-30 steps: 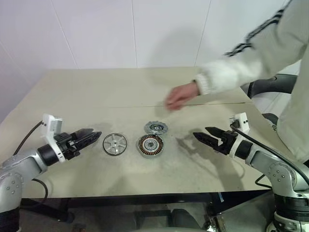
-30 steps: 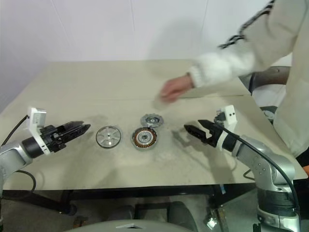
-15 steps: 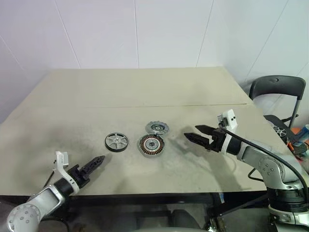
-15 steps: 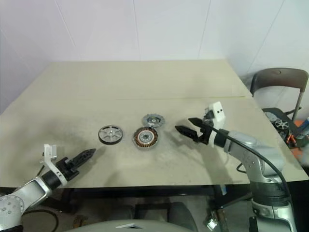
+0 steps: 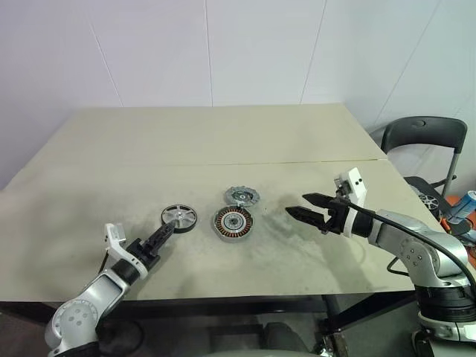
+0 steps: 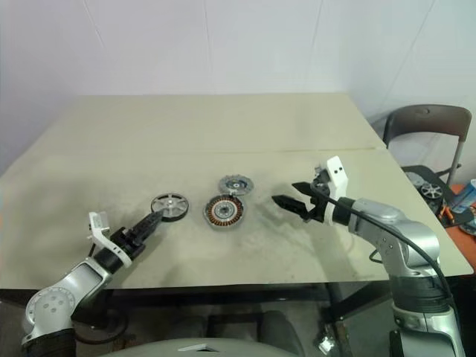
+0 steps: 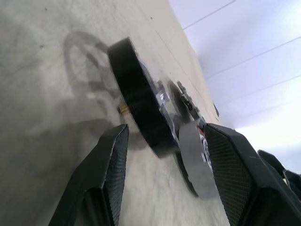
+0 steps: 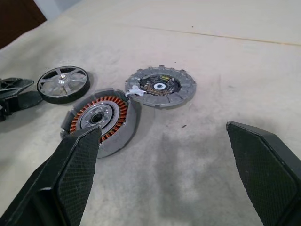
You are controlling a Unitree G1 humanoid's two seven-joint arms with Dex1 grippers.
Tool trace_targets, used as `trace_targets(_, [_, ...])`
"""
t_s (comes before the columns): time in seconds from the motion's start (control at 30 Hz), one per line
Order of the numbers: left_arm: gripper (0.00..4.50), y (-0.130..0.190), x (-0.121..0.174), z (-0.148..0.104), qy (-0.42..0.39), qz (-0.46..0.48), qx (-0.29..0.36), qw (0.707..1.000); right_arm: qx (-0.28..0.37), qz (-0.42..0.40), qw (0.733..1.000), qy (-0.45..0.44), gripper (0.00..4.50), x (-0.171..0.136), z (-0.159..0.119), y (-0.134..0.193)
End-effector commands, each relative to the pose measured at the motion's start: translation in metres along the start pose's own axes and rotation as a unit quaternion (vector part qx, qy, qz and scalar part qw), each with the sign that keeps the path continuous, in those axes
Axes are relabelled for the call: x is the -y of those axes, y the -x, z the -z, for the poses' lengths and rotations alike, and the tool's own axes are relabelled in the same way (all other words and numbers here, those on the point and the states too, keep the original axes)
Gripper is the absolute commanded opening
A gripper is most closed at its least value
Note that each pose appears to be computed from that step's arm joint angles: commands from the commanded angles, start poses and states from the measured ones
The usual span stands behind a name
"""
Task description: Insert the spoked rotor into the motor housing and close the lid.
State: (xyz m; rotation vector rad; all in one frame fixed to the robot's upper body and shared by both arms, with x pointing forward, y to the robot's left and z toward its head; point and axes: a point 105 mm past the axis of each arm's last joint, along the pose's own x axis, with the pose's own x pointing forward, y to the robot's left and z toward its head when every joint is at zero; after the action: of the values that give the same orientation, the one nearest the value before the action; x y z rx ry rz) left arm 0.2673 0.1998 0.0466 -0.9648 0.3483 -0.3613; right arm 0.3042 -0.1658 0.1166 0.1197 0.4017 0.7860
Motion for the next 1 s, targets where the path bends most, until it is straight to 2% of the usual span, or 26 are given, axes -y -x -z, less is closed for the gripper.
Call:
trace_targets(0.03, [2.72,-0.009,0.008,-0.009,-0.014,0.015,0.010,1.000,0.008,-0.005,0.999,0.030,4.44,-0.005,-0.010,0.001])
trace_targets(0.43, [2.72,-0.018,0.002,-0.005,-0.014,0.002,0.002,1.000,0.007,0.013,0.999,0.032,4.44,-0.002,-0.006,0.004])
trace_targets(0.53, [2.13,-0.016,0.001,-0.005,-0.013,0.001,0.002,1.000,0.006,0.014,0.999,0.032,4.47,-0.002,-0.004,0.004])
trace_targets(0.63, [1.12,-0.013,-0.001,-0.006,-0.011,-0.003,0.004,1.000,0.005,0.015,0.999,0.032,4.47,-0.002,-0.004,0.003])
trace_targets(0.9, [1.12,-0.009,-0.003,-0.009,-0.008,-0.004,0.008,1.000,0.002,0.014,0.999,0.035,4.47,-0.001,-0.004,0.000])
trace_targets(1.0, [0.59,-0.007,-0.002,-0.009,-0.008,0.001,0.008,1.000,0.001,0.013,0.999,0.036,4.47,0.000,-0.004,-0.001])
